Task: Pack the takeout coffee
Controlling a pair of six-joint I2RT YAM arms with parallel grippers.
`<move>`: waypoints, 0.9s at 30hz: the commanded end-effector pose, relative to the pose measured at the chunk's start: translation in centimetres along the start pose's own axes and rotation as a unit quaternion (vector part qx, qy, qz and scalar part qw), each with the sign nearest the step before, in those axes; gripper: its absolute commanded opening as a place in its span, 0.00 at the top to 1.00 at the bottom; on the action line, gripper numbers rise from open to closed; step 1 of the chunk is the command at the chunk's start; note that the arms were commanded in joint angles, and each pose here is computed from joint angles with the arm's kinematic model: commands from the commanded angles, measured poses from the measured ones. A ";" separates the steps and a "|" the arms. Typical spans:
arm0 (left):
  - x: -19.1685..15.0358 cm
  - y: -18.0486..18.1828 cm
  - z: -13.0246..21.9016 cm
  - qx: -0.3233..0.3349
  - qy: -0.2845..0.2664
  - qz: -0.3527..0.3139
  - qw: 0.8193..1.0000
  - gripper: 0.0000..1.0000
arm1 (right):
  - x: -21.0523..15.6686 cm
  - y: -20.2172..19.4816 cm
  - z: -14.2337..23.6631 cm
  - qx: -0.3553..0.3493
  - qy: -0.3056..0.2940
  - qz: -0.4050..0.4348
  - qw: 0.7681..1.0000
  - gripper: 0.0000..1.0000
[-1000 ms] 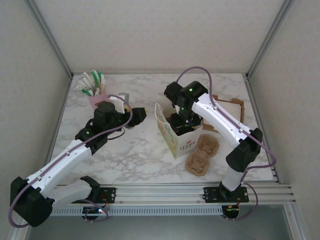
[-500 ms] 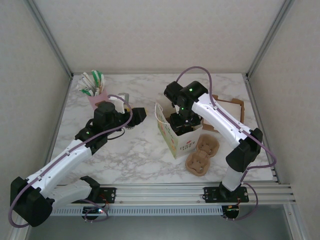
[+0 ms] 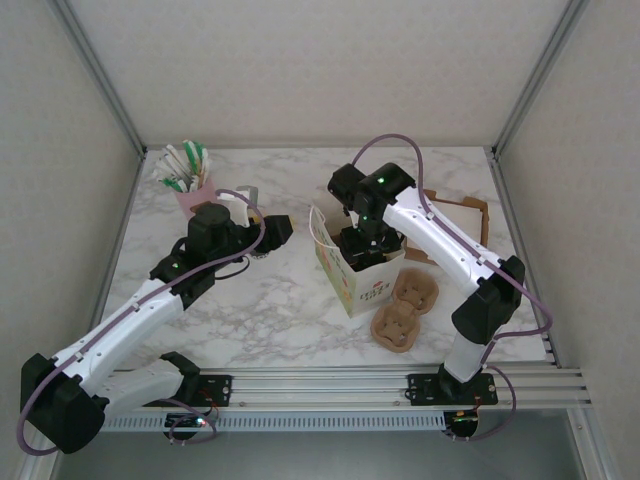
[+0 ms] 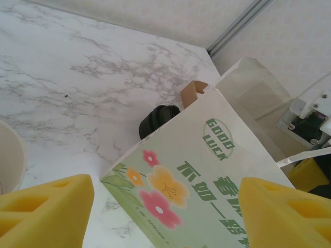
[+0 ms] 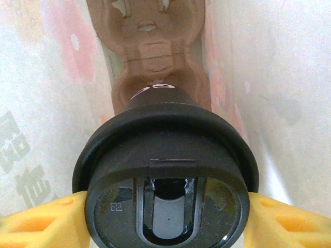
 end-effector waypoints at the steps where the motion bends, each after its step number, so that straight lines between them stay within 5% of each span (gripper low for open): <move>1: 0.0 -0.4 0.4 -0.007 -0.004 0.000 1.000 0.26 | -0.5 -0.3 0.2 0.003 0.007 0.002 1.000 0.32; 27: 0.1 -0.5 0.5 -0.008 -0.005 0.000 1.000 0.26 | -0.5 -0.3 -0.1 0.003 0.011 0.002 1.000 0.32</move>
Point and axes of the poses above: each hand's point on the last joint's axis, 136 mm out from that joint toward the fingers, its own z axis back along the fingers, its own y axis along the line the jaws close on, x = y × z, the point moved 9 cm from there along z, back along the fingers, and after that the axes turned 3 degrees about z, right-handed, at the moved point
